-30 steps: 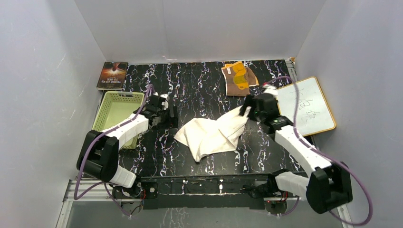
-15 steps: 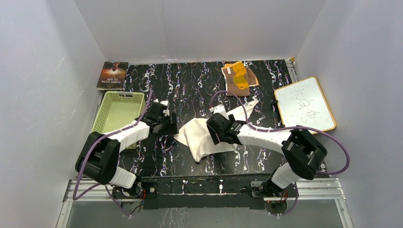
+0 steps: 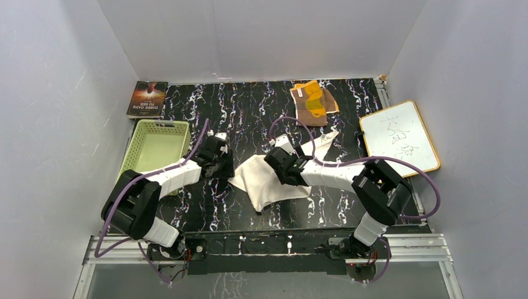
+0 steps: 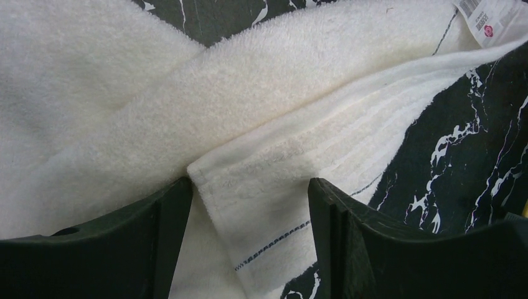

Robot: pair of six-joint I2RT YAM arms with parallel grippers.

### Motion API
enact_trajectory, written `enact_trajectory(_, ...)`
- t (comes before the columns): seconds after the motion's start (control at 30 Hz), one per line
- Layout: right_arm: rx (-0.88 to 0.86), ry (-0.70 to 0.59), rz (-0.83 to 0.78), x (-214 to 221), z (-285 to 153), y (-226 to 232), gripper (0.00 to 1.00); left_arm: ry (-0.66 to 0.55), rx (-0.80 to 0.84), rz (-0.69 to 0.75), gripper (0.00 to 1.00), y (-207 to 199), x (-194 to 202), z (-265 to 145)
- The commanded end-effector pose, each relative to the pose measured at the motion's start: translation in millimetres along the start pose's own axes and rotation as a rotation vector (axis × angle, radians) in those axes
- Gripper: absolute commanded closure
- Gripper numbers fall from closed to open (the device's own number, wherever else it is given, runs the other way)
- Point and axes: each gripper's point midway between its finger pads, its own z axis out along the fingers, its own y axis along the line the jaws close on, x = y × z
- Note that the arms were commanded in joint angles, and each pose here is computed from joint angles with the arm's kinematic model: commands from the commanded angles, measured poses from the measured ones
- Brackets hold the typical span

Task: Roll the towels
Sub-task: Flatten out the towel at the center of the board.

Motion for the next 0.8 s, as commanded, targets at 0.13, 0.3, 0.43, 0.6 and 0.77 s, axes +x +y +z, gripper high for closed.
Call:
enact_trajectory(0.13, 0.049, -0.074, 0.039, -22, 7, -5, 0.4, 0.203, 0.13, -0.082, 0.6, -22, 67, 13)
enact_trajectory(0.3, 0.049, -0.064, 0.057, -21, 10, -11, 0.41, 0.264, 0.082, -0.101, 0.66, -12, 85, 12)
enact_trajectory(0.43, 0.046, -0.062, 0.065, -20, 10, -13, 0.41, 0.285, -0.002, -0.127, 0.55, 4, 99, -1)
enact_trajectory(0.6, 0.032, -0.061, 0.082, -18, 13, -13, 0.55, 0.323, -0.036, -0.142, 0.64, 17, 121, -1)
enact_trajectory(0.77, 0.02, -0.058, 0.094, -17, 13, -16, 0.7, 0.382, 0.006, -0.168, 0.89, 11, 144, 15)
